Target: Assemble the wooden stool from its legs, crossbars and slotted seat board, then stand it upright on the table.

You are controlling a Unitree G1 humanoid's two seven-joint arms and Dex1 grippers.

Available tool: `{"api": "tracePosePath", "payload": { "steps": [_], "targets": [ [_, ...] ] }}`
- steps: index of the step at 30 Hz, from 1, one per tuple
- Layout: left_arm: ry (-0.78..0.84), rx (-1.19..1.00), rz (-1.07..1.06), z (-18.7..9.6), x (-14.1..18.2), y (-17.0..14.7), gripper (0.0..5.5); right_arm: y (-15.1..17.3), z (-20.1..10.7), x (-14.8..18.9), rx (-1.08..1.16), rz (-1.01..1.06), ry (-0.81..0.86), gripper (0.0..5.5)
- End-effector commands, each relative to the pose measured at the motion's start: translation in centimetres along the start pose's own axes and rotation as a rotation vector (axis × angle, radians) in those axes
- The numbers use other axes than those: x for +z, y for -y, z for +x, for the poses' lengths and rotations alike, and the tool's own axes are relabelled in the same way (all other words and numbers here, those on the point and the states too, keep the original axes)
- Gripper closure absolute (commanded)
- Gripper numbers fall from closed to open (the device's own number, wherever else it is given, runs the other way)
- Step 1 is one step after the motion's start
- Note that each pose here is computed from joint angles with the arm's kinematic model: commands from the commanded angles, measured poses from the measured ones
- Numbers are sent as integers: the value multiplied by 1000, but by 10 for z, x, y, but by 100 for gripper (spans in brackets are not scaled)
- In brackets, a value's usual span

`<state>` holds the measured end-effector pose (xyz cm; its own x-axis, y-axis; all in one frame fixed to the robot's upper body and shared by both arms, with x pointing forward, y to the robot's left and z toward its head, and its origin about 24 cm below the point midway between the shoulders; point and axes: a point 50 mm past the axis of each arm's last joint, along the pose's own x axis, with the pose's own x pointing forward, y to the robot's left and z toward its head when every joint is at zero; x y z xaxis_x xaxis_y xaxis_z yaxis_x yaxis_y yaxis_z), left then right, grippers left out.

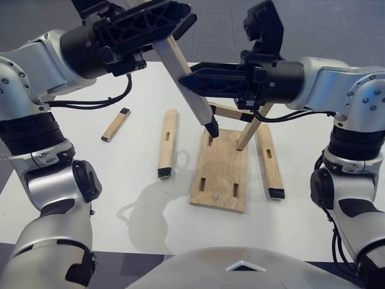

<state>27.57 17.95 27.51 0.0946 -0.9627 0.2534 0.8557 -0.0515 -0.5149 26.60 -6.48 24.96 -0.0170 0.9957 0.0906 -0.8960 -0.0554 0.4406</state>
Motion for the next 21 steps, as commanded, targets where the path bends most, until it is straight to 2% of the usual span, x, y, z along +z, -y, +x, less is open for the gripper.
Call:
{"api": "tracePosePath", "payload": {
  "steps": [1,6,9,11,16,21],
  "targets": [
    [-2,-4,27,-20,7,11,330,5,-14,-2,-65,17,2,347],
    [114,51,80,-26,15,-3,334,8,-18,6,-125,-27,30,347],
    [126,57,87,-26,13,-6,340,12,-22,17,-172,-40,71,347],
    [128,77,95,-29,12,-8,344,12,-28,22,-189,-36,94,277],
    [145,106,101,-36,12,-10,344,12,-34,23,-208,-32,109,196],
    [164,197,180,-45,19,-13,344,-14,-47,16,-76,-48,33,108]
  ]
}}
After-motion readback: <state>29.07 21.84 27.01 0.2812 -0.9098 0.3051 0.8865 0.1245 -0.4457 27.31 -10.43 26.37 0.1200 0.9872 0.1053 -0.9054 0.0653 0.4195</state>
